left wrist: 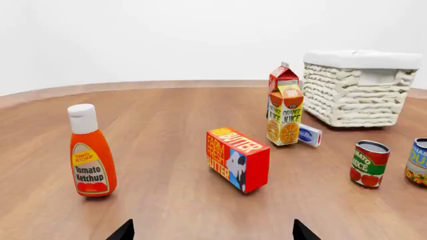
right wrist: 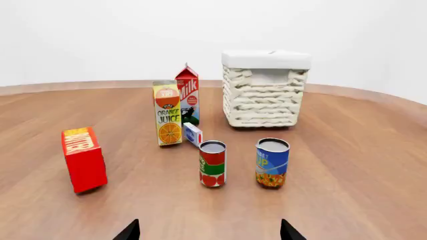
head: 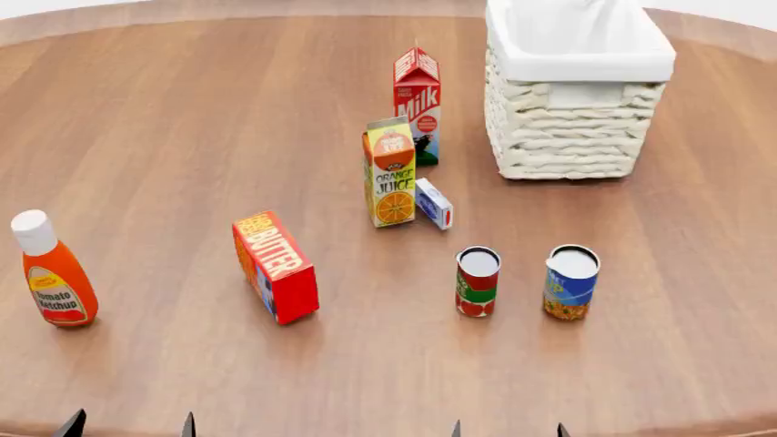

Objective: Pick up the alphabet soup, and put it in the basket.

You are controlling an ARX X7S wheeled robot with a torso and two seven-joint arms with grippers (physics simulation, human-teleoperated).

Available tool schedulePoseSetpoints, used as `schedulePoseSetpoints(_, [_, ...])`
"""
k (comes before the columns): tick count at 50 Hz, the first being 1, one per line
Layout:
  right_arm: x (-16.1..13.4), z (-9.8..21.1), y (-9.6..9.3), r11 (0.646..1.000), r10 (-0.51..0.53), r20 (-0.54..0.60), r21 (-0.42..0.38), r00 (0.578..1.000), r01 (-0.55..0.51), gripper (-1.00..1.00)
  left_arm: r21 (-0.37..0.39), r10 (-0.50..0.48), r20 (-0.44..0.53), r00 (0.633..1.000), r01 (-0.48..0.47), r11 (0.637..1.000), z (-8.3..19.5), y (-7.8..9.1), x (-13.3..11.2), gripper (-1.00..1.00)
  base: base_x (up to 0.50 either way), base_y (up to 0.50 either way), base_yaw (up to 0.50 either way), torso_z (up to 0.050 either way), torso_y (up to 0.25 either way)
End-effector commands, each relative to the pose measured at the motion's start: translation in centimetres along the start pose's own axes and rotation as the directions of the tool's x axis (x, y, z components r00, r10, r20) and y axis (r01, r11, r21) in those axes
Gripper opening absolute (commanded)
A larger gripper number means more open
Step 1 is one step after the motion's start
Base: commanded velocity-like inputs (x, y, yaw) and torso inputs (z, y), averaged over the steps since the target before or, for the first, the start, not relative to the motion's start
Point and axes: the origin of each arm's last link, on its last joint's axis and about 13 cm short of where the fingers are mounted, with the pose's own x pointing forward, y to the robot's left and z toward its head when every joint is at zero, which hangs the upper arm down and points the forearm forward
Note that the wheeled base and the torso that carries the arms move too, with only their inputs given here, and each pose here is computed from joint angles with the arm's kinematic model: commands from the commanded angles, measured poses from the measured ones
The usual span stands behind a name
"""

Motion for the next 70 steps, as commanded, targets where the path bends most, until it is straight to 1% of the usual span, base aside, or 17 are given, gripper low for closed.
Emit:
schedulePoseSetpoints(1, [0.0,0.0,0.1,1.0,0.005,-0.003,-0.001,1.0,-0.005,1.0,-0.001,-0.002,0.001,1.0,0.002,1.0,0.0,0.0,0.0,1.0,0.0,0.0,0.0,0.0,0.0])
schedulePoseSetpoints(9, [-0.1,0.2,0.0,1.0,0.004,0.008,0.005,1.0,-0.004,1.0,0.005,-0.003,0.007,1.0,0.003,1.0,0.1,-0.1,0.0,1.0,0.0,0.0,0.0,0.0,0.0])
schedulePoseSetpoints(12, [-0.1,0.3,0.0,1.0,0.004,0.029,0.011,1.0,-0.005,1.0,0.005,-0.002,0.015,1.0,0.002,1.0,0.1,-0.1,0.0,1.0,0.0,0.0,0.0,0.0,0.0])
schedulePoseSetpoints(13, [-0.3,0.6,-0.1,0.999,0.004,0.054,0.034,0.999,-0.006,1.0,0.0,-0.004,0.042,0.999,0.004,1.0,0.4,-0.1,-0.2,1.0,0.0,0.0,0.0,0.0,0.0])
schedulePoseSetpoints(17, [-0.9,1.3,-0.2,0.999,0.019,0.102,0.043,0.995,-0.024,1.0,-0.003,0.004,0.095,0.995,-0.004,1.0,1.0,0.1,-0.7,1.0,0.0,0.0,0.0,0.0,0.0])
schedulePoseSetpoints(18, [-1.2,1.6,-0.2,0.998,0.019,0.137,0.054,0.99,-0.026,1.0,-0.007,0.009,0.115,0.993,-0.008,1.0,1.3,0.1,-0.9,1.0,0.0,0.0,0.0,0.0,0.0])
schedulePoseSetpoints(21, [-1.7,2.1,-0.2,0.997,0.024,0.162,0.067,0.987,-0.035,1.0,-0.008,0.011,0.143,0.99,-0.01,1.0,1.6,0.0,-1.3,1.0,0.0,0.0,0.0,0.0,0.0])
schedulePoseSetpoints(22, [-2.0,2.4,-0.3,0.996,0.022,0.19,0.076,0.982,-0.037,1.0,-0.005,0.012,0.166,0.986,-0.012,1.0,1.9,0.1,-1.6,1.0,0.0,0.0,0.0,0.0,0.0])
schedulePoseSetpoints(25, [-2.5,2.9,-0.3,0.996,0.017,0.213,0.077,0.977,-0.034,1.0,-0.009,0.013,0.201,0.98,-0.011,1.0,2.5,0.1,-2.2,1.0,0.0,0.0,0.0,0.0,0.0])
schedulePoseSetpoints(28, [-3.0,3.3,-0.4,0.996,0.015,0.239,0.08,0.971,-0.035,1.0,-0.011,0.024,0.251,0.968,-0.022,1.0,3.0,0.3,-2.9,1.0,0.0,0.0,0.0,0.0,0.0])
schedulePoseSetpoints(30, [-3.3,3.5,-0.4,0.996,0.016,0.249,0.081,0.968,-0.037,1.0,-0.014,0.027,0.266,0.963,-0.024,1.0,3.2,0.3,-3.1,1.0,0.0,0.0,0.0,0.0,0.0])
schedulePoseSetpoints(32, [-3.8,3.9,-0.4,0.995,0.018,0.274,0.087,0.961,-0.044,1.0,-0.011,0.033,0.318,0.948,-0.031,0.999,3.6,0.4,-3.6,1.0,0.0,0.0,0.0,0.0,0.0])
schedulePoseSetpoints(39, [-4.8,4.6,-0.4,0.994,0.022,0.32,0.095,0.947,-0.055,1.0,-0.012,0.053,0.346,0.937,-0.052,0.999,3.9,0.6,-4.0,1.0,0.0,0.0,0.0,0.0,0.0])
schedulePoseSetpoints(41, [-5.1,4.8,-0.5,0.993,0.022,0.333,0.103,0.943,-0.06,1.0,-0.007,0.058,0.359,0.932,-0.06,0.998,4.0,0.7,-4.2,1.0,0.0,0.0,0.0,0.0,0.0])
schedulePoseSetpoints(46, [-5.4,5.1,-0.8,0.992,-0.002,0.354,0.119,0.935,-0.042,1.0,-0.027,0.07,0.404,0.912,-0.064,0.998,4.6,0.9,-4.8,1.0,0.0,0.0,0.0,0.0,0.0])
schedulePoseSetpoints(55, [-5.1,5.1,-1.0,0.987,-0.017,0.339,0.158,0.941,-0.039,1.0,-0.044,0.086,0.407,0.91,-0.075,0.996,4.6,1.0,-4.7,1.0,0.0,-0.05,0.0,0.0,0.0])
schedulePoseSetpoints(70, [-4.8,5.0,-1.1,0.985,-0.023,0.321,0.171,0.947,-0.034,1.0,-0.038,0.071,0.408,0.91,-0.061,0.997,4.6,0.8,-4.7,1.0,0.0,-0.21,0.0,0.0,0.0])
